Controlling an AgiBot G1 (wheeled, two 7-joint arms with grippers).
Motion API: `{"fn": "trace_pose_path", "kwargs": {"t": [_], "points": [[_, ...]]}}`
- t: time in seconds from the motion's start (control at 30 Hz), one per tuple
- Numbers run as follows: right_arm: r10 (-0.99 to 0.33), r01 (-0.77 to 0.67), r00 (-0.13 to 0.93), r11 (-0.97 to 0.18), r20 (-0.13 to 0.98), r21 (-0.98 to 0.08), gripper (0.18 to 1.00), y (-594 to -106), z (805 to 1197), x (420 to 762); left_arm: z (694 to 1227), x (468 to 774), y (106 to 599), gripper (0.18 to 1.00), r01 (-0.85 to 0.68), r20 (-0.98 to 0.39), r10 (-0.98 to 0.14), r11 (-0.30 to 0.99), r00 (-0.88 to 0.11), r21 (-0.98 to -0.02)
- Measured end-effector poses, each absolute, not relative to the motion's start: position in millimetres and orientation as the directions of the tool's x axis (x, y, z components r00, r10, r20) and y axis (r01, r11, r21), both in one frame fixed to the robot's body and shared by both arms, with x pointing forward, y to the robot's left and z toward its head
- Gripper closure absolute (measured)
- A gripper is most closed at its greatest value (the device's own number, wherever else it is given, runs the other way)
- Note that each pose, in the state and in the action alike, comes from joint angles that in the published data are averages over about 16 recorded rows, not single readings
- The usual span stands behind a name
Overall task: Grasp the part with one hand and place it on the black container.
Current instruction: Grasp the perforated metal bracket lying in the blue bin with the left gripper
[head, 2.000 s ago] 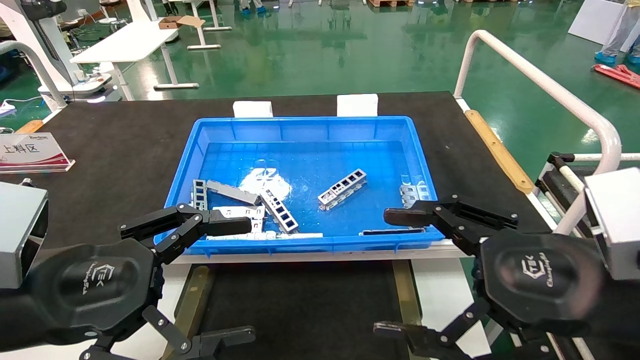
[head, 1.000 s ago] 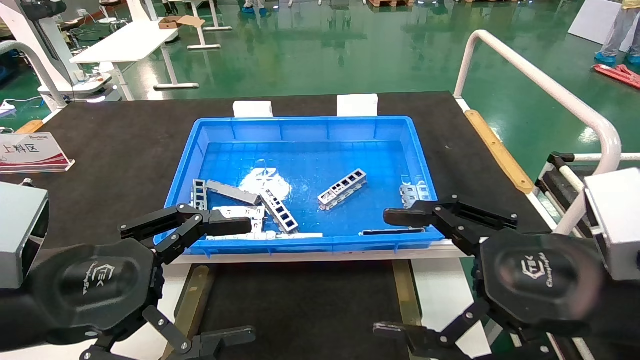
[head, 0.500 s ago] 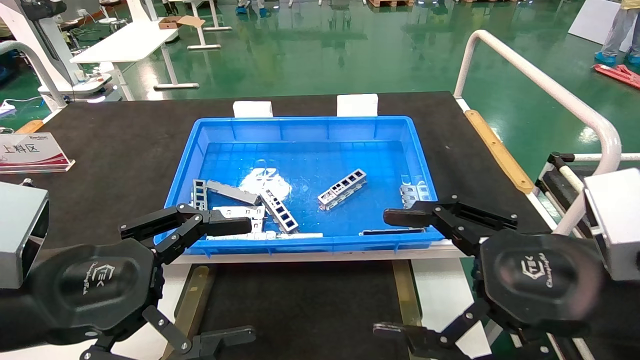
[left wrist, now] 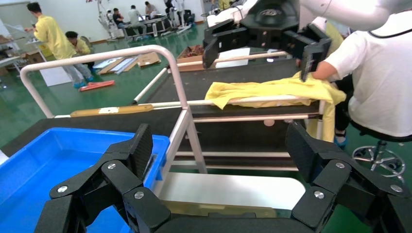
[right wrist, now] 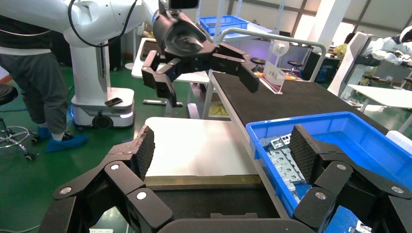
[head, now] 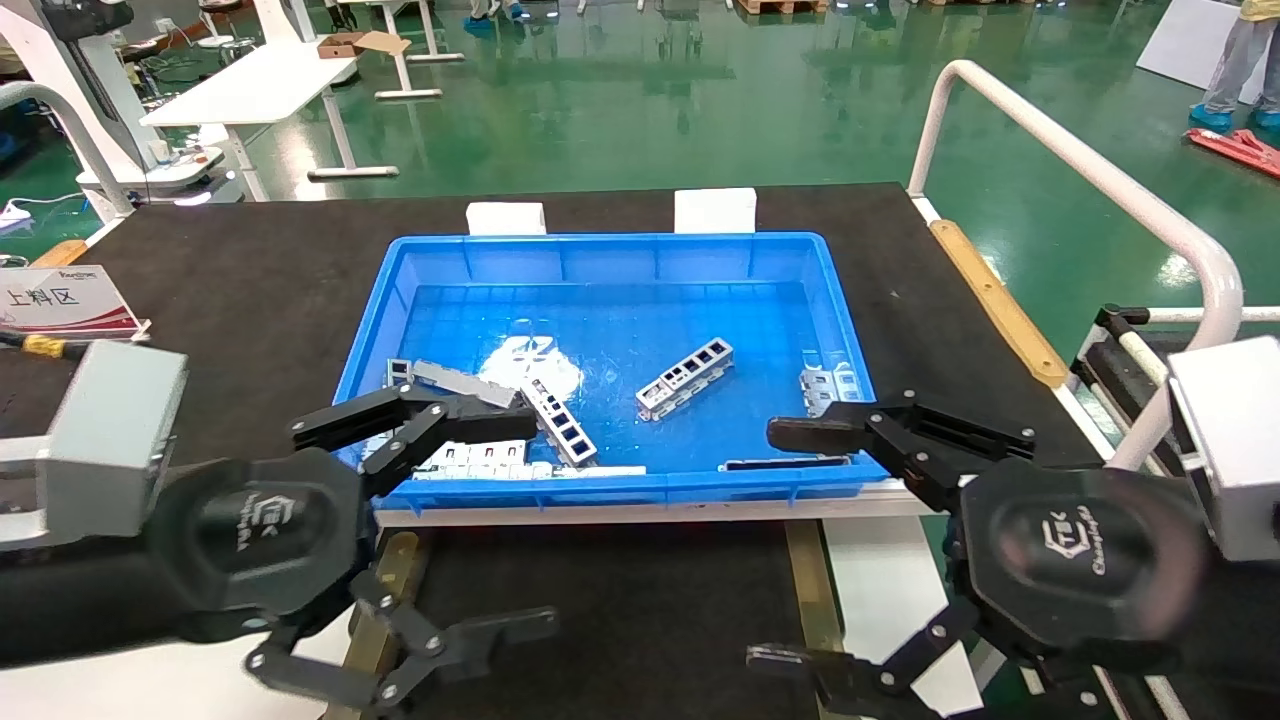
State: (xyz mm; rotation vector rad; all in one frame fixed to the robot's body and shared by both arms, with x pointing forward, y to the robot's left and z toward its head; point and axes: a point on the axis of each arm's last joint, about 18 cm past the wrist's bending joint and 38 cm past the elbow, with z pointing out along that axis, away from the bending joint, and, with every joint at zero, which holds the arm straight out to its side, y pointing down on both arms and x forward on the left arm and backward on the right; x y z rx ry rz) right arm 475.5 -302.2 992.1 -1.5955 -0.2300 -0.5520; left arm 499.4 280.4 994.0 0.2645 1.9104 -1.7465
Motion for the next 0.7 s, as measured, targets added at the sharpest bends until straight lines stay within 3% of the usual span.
{"fn": "trace_pose_path", "kwargs": {"t": [0.3,0.7], "points": [[-0.178,0.464,0.860,-0.112,0.477,-0.879,0.178,-302,992,476,989,543,253,0.184,0.482,-0.510,-0.268,0.167,-0.817,-0.860],[-0.178,0.464,0.860,-0.112,0.477,-0.879,0.178,-302,992,476,987,637,197,0.184,0.473,-0.510,-0.431,0.197,-0.744,-0.858]]}}
